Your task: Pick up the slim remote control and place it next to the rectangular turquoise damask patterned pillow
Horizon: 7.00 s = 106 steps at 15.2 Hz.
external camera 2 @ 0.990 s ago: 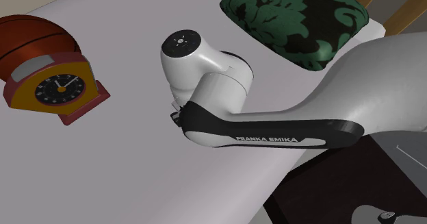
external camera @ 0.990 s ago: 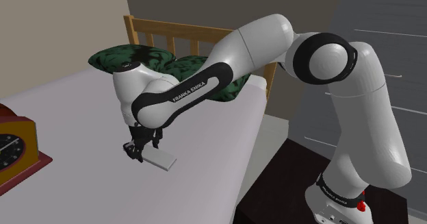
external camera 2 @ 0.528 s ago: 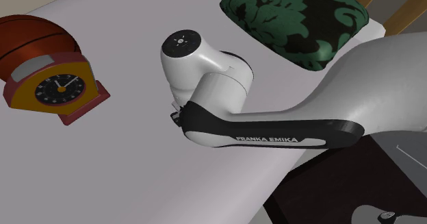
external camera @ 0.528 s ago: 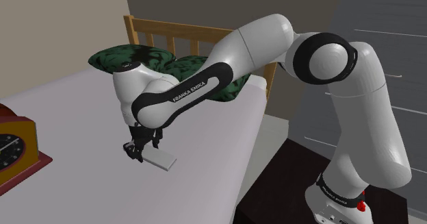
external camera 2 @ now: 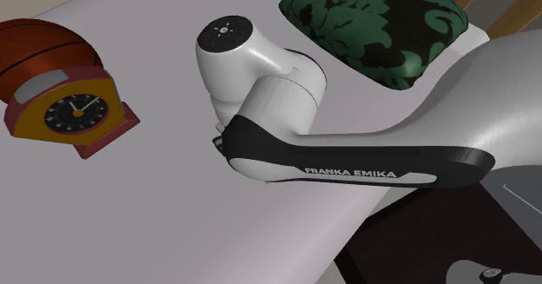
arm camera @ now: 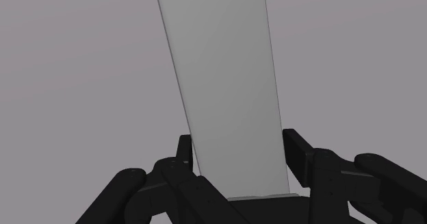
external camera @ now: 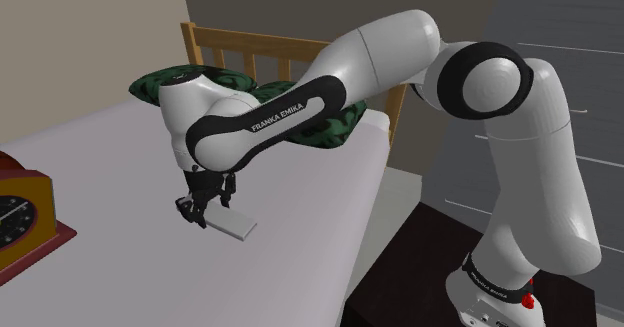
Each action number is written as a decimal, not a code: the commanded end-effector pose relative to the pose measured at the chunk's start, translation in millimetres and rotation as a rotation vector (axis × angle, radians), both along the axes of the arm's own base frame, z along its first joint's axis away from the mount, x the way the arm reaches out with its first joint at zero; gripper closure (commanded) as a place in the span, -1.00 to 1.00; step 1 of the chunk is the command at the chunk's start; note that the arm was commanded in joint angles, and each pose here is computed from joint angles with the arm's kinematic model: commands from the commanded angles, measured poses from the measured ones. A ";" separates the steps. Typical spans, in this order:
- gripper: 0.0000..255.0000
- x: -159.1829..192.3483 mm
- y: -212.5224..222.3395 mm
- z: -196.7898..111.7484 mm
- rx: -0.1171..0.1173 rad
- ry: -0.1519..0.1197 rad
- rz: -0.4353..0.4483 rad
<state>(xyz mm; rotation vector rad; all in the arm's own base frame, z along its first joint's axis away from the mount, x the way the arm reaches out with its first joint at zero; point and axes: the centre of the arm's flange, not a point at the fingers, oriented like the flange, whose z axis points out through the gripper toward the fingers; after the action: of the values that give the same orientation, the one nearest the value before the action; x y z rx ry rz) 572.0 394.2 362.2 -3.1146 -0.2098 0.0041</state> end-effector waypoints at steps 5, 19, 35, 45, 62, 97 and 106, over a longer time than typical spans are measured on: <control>1.00 1.3 -1.0 32.4 0.000 0.000 0.000; 1.00 1.3 -1.0 106.3 0.000 0.000 0.000; 1.00 0.9 -27.4 176.3 0.000 0.000 0.000; 1.00 -0.6 -159.4 176.7 0.000 0.000 0.000; 1.00 -2.8 -354.5 166.6 0.000 0.000 0.000; 1.00 -2.8 -354.5 -23.3 0.000 0.000 0.000; -1.00 -2.7 -354.4 -23.0 0.000 0.000 0.000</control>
<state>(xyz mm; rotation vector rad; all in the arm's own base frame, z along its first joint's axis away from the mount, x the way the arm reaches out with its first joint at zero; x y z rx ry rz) 569.2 40.9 339.7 -3.1142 -0.2125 0.0023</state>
